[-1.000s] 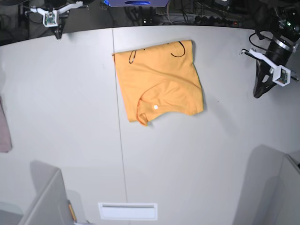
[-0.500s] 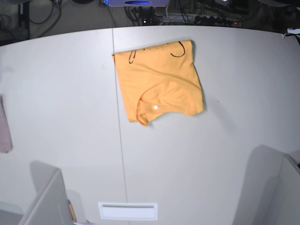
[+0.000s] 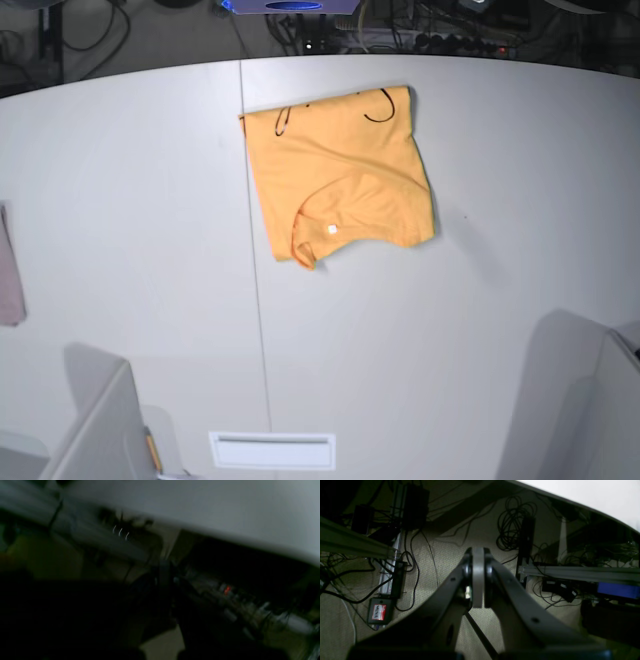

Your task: Fold the T-shirt properly

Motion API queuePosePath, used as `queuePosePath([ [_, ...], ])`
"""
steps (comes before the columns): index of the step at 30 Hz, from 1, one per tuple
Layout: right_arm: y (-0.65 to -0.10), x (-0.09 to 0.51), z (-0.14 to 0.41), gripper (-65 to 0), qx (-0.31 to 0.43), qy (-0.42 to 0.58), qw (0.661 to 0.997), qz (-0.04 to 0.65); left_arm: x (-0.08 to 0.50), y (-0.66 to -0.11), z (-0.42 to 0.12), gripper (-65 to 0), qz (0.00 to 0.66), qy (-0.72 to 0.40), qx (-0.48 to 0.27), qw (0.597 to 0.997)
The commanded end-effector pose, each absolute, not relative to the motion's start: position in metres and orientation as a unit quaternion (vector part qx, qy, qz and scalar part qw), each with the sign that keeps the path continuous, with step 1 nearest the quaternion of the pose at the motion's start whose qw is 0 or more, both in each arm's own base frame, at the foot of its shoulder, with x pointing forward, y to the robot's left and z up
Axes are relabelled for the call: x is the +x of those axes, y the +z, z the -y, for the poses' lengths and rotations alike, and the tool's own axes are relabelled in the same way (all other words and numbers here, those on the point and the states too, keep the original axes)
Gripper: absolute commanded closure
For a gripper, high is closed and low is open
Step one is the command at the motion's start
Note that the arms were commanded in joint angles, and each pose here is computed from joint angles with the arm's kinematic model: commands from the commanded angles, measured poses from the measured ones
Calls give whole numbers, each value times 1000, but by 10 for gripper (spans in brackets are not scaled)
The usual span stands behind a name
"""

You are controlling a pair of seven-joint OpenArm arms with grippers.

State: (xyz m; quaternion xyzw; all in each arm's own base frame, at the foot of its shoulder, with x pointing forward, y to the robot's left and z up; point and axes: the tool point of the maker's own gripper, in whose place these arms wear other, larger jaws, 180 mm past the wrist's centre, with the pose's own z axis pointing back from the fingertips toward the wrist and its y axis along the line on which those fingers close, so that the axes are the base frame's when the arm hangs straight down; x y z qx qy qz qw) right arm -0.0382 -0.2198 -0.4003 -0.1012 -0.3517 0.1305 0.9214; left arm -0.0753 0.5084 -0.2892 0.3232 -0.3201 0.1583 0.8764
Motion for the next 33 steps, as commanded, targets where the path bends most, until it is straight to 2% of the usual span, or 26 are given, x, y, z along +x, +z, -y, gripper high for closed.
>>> queuePosePath([
  [1,-400,-50,212,0,-90,136,925,344,-90,-288,-509,0,303,161,334,878],
  [4,-415,-87,199,0,-66,147,941,299,-128,-315,-500,0,232,172,333,898],
  [7,-433,-150,182,0,-34,171,959,224,-173,-349,-486,0,155,193,316,916],
  [10,-439,-215,166,0,3,198,969,148,-195,-410,-449,0,99,190,239,947],
  [11,-445,-221,160,0,12,205,968,142,-202,-427,-435,0,92,191,215,953],
  [17,-494,-220,139,0,39,228,965,127,-211,-533,-325,0,83,188,32,978],
  [23,-567,-210,165,0,-8,215,974,66,-194,-595,-268,0,29,185,-7,982],
  [27,-608,-203,170,0,-57,227,972,15,-160,-616,-260,0,9,96,-2,995],
  [30,-623,-194,155,0,-49,191,980,-8,-135,-628,-260,0,-2,44,14,999],
  [33,-635,-164,139,0,-25,157,987,8,-108,-638,-235,0,11,13,-7,1000],
])
